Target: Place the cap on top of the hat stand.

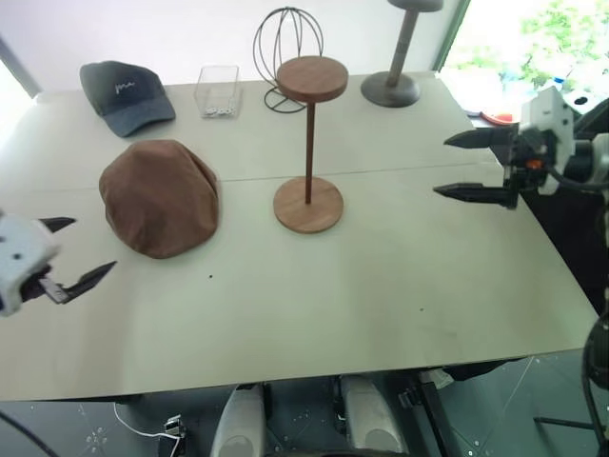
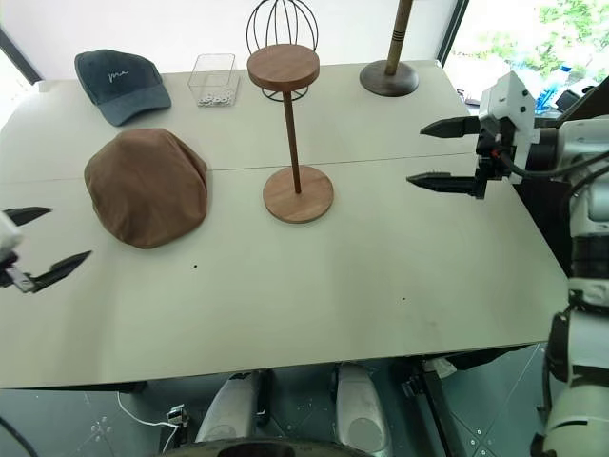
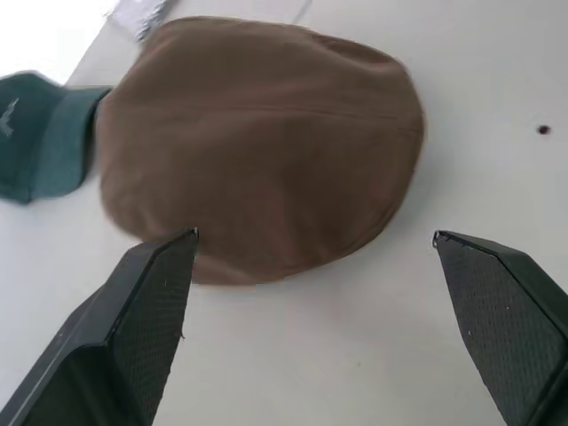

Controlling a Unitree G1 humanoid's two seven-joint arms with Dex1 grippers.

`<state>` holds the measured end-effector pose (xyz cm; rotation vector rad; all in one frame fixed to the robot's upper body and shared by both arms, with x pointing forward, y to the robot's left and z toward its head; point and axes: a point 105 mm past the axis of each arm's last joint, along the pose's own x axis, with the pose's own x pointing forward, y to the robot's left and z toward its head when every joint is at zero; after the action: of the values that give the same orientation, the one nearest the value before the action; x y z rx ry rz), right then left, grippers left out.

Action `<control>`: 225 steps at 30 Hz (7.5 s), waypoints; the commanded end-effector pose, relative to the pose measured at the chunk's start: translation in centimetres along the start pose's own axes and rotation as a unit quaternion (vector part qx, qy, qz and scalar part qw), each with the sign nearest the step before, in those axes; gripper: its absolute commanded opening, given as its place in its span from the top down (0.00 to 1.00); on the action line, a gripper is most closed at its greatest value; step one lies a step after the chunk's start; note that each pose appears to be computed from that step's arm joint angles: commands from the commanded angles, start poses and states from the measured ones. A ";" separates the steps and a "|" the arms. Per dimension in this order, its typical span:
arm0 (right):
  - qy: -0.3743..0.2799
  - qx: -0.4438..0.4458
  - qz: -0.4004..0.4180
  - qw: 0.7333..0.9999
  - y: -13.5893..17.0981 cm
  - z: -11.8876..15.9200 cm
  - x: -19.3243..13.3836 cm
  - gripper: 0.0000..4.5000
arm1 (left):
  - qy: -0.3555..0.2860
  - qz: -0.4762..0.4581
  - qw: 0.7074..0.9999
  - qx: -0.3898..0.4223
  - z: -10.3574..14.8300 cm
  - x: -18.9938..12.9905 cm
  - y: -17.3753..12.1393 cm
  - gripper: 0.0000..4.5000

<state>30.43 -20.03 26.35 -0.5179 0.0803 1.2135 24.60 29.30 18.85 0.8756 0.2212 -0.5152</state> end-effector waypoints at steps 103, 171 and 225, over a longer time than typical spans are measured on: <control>-0.129 0.011 -0.173 0.976 1.8 9.0 -2.7 0.00 | -0.399 0.136 0.850 0.318 23.4 9.4 1.7 0.81; -0.126 -0.503 -0.396 0.758 1.9 7.2 15.3 0.61 | -0.248 -0.343 0.894 -0.146 18.0 -0.3 8.8 0.05; -0.170 -0.515 -0.190 0.818 2.3 2.9 8.2 0.19 | -0.270 -0.183 0.920 -0.216 15.3 -2.6 12.8 0.05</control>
<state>31.47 -10.25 23.35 -1.1751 -0.9740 0.8992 29.14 25.13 36.88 0.2004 0.0386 -0.9904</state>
